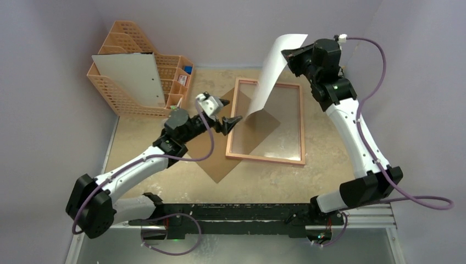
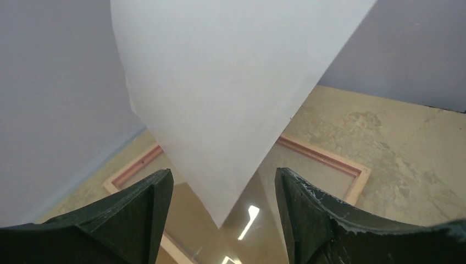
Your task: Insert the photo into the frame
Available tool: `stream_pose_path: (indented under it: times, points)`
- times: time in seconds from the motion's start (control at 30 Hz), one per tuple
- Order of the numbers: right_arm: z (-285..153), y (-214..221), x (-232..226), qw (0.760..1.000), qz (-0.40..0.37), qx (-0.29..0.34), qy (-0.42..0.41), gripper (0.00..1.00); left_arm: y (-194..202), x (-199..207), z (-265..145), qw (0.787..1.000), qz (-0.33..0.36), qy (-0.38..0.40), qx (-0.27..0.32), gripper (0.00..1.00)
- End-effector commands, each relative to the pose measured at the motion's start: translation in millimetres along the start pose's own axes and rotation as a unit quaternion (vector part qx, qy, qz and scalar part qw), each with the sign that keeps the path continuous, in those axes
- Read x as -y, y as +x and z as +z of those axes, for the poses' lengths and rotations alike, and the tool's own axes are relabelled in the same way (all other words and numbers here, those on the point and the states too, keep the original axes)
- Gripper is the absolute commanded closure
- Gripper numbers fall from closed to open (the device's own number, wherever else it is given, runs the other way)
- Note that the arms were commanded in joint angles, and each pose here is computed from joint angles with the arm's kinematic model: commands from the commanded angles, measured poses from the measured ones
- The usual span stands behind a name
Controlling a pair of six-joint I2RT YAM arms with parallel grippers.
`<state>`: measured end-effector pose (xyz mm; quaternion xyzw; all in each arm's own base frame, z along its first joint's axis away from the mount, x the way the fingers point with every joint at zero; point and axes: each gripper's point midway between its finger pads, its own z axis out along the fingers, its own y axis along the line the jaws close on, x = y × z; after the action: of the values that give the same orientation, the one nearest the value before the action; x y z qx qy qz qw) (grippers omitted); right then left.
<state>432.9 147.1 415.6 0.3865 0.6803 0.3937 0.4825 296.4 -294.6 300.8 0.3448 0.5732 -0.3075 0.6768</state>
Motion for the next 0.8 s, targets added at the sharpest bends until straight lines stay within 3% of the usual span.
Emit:
stream_pose_path:
  times: [0.0,0.17,0.33,0.53,0.77]
  points:
    - [-28.3,-20.5,-30.0,0.996,0.071,0.031,-0.037,1.0,-40.6,3.3,28.2,0.99,0.115,-0.037,0.074,0.3]
    - [-32.7,-25.4,-32.2,0.996,0.08,0.039,-0.032,1.0,-50.5,20.9,48.7,0.982,0.134,-0.085,0.107,0.28]
    - [-33.7,-27.6,-33.7,0.995,0.081,0.044,-0.033,1.0,-47.8,26.4,49.7,0.98,0.091,-0.117,0.134,0.27]
    - [-36.0,-27.0,-31.2,0.995,0.081,0.044,-0.033,1.0,-43.1,5.5,45.4,0.967,0.031,-0.195,0.163,0.35]
    - [-33.4,-23.4,-29.1,0.996,0.08,0.035,-0.031,1.0,-39.7,6.5,47.7,0.964,0.01,-0.197,0.181,0.54]
